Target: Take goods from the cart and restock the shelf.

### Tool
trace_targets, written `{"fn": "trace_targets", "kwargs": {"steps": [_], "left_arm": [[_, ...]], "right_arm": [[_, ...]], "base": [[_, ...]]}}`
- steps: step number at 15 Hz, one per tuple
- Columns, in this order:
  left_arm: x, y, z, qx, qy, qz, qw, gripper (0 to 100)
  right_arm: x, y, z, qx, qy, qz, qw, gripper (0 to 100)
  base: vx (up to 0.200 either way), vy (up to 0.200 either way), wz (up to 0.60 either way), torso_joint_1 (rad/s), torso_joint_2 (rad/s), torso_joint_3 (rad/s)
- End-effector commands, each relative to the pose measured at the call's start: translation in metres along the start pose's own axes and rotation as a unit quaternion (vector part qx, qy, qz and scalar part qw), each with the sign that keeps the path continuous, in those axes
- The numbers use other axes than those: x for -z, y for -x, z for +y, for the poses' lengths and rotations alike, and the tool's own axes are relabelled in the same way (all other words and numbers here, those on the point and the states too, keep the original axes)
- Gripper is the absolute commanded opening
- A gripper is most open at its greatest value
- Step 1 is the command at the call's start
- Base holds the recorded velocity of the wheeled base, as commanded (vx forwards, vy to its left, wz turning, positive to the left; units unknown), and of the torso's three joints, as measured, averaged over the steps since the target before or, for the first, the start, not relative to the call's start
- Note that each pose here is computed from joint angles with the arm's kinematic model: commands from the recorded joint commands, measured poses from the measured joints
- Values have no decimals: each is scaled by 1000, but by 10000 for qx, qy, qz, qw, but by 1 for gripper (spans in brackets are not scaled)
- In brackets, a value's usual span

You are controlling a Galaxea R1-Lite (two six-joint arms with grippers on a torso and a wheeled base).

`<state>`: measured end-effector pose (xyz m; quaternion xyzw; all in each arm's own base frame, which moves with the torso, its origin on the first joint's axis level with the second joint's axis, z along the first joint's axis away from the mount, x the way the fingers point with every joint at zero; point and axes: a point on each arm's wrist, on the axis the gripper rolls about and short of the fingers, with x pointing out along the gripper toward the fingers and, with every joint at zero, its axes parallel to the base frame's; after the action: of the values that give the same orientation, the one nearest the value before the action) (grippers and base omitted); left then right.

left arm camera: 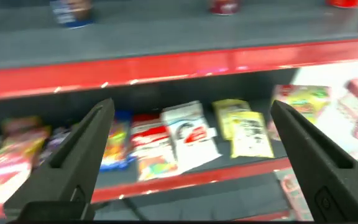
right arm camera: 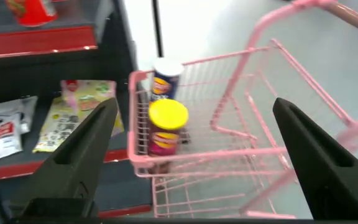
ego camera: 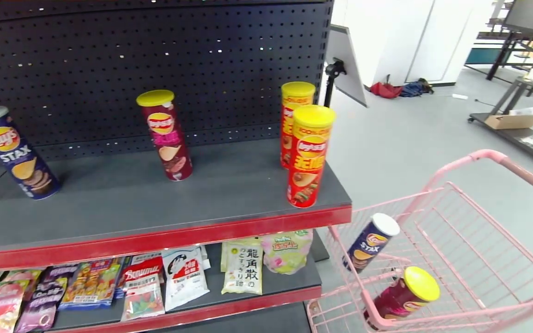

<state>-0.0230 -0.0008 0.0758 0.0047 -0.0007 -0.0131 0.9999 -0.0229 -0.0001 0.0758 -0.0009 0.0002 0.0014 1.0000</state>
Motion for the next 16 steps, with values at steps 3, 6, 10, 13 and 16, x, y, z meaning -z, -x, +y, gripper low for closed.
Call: {"fn": "trace_targets", "kwargs": {"steps": [3,6,10,13,16], "left_arm": [[0,0,0,0,1,6,10000,100],[0,0,0,0,1,6,10000,100],[0,0,0,0,1,6,10000,100],[0,0,0,0,1,6,10000,100],[0,0,0,0,1,6,10000,100]], "right_arm": [[0,0,0,-9,-1,-2,10000,100],[0,0,0,-9,-1,-2,10000,100],[0,0,0,-9,-9,-2,10000,100],[0,0,0,-2,-9,-2,10000,100],[0,0,0,-2,-16,-2,10000,100]], "base": [[0,0,-600,-1,1,-2],[0,0,0,0,0,0],[0,0,0,-56,129,79],[0,0,0,-137,344,201],[0,0,0,-136,357,217]]}}
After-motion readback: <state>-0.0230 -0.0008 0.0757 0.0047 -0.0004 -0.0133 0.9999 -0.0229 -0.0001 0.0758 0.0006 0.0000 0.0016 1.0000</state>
